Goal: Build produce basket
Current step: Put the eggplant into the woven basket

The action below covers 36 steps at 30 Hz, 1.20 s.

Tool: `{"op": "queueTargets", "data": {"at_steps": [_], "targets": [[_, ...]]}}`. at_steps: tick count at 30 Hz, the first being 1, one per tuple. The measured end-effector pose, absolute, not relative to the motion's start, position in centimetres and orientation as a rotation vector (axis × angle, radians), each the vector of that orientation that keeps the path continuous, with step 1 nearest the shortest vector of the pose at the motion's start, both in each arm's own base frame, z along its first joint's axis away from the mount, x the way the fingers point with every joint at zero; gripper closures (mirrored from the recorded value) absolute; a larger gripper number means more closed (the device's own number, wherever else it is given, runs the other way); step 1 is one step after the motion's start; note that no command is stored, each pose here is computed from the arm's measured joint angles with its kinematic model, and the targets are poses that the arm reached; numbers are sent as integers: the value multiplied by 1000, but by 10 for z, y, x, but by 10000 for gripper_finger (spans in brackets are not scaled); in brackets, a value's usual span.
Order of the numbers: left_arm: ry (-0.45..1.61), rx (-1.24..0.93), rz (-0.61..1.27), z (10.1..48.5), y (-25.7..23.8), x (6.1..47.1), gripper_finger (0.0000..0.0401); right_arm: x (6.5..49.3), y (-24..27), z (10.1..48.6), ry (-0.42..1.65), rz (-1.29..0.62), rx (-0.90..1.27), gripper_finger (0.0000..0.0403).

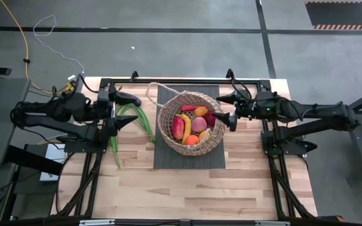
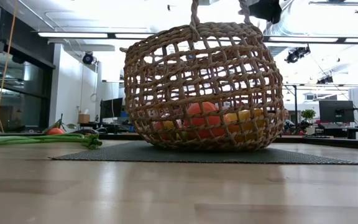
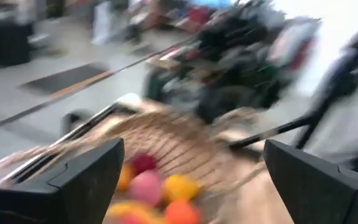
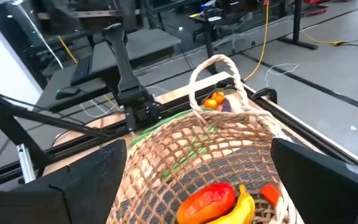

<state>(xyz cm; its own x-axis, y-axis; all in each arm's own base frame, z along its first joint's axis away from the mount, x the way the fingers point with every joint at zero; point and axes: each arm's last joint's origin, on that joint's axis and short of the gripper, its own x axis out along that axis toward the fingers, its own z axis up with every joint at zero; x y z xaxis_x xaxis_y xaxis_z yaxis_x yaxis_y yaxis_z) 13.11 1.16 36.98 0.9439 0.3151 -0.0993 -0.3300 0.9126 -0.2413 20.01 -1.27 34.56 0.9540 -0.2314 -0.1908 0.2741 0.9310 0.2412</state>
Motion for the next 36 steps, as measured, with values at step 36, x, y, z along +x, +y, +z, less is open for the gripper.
{"op": "queueTargets", "data": {"at_steps": [36], "targets": [[1729, 97, 184, 196, 227, 179, 27, 198, -14, 345, 174, -296, 240, 15]]}}
